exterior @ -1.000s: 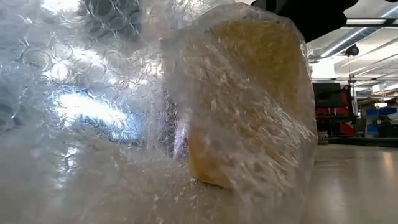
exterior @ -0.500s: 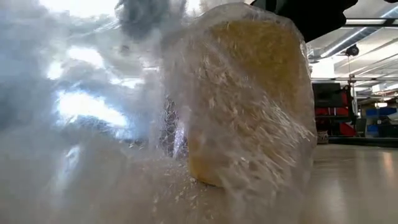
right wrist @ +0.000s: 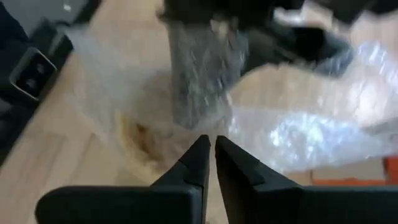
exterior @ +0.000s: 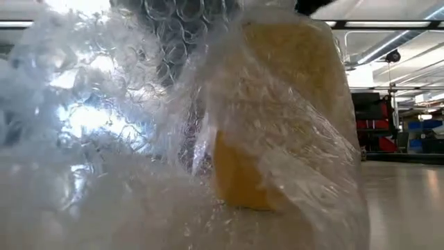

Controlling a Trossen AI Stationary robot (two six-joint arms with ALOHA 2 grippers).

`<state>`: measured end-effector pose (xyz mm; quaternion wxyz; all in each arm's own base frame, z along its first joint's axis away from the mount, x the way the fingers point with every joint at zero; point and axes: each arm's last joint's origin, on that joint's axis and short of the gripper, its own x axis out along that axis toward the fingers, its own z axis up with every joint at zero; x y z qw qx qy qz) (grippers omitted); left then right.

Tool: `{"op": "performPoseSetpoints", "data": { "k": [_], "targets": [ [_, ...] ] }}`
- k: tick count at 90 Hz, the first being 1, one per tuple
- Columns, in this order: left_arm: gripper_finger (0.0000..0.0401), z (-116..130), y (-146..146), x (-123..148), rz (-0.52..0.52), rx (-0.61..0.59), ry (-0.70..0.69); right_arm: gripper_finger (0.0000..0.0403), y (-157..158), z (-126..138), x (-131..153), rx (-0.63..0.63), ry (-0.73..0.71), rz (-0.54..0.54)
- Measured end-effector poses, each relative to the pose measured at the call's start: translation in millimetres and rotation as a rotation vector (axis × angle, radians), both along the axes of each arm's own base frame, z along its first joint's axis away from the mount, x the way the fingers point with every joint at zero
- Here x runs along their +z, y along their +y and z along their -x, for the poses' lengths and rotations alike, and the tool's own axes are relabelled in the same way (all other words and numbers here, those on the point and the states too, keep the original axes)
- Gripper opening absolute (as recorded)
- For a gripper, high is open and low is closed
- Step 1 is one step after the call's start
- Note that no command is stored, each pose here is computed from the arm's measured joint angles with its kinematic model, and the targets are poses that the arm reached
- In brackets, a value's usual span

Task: Wrap mug
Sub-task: Wrap the yellow mug with the transparent bubble wrap

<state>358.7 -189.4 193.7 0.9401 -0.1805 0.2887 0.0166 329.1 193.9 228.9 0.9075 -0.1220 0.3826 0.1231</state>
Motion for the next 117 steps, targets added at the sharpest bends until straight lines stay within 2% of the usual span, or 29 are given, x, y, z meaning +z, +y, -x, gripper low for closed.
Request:
{"op": "performPoseSetpoints", "data": {
  "k": [8,19,32,48,64,72,82,93,101,107,112,117],
  "targets": [
    [0.0022,-0.1,-0.2,0.2,0.001,0.000,-0.003,0.0014,5.6,-6.5,-9.2,0.035,-0.037,-0.017],
    [0.0022,0.4,0.2,-1.0,-0.006,-0.002,0.003,0.0014,0.8,-13.6,-40.4,0.022,0.048,0.037],
    [0.0022,1.5,0.1,2.2,-0.003,-0.006,-0.004,0.0014,-0.9,-12.6,-56.0,-0.011,0.121,0.054],
    [0.0022,5.2,-4.0,30.2,-0.011,-0.032,-0.019,0.0014,-2.0,-11.8,-57.4,-0.029,0.134,0.047],
    [0.0022,15.1,-2.3,53.3,-0.088,-0.042,0.102,0.0014,-2.5,-11.0,-56.5,-0.030,0.137,0.047],
    [0.0022,21.4,2.6,63.4,-0.164,0.004,0.145,0.0014,-2.5,-11.0,-56.5,-0.030,0.137,0.047],
    [0.0022,26.4,12.9,58.5,-0.262,0.127,0.198,0.0014,-2.4,-11.0,-56.5,-0.030,0.136,0.047],
    [0.0022,26.3,30.4,43.8,-0.258,0.260,0.232,0.0014,-2.4,-11.0,-56.5,-0.033,0.137,0.044],
    [0.0022,24.4,41.8,32.9,-0.313,0.377,0.176,0.0014,-2.4,-11.1,-56.5,-0.033,0.136,0.044],
    [0.0022,18.5,46.8,29.8,-0.315,0.424,0.092,0.0014,-2.4,-11.1,-56.5,-0.033,0.136,0.044],
    [0.0022,11.4,49.3,28.3,-0.283,0.387,0.030,0.0014,-2.4,-11.1,-56.4,-0.032,0.135,0.044],
    [0.0022,5.3,48.7,28.3,-0.225,0.279,-0.010,0.0014,-2.4,-11.0,-56.6,-0.032,0.136,0.045]
  ]
}}
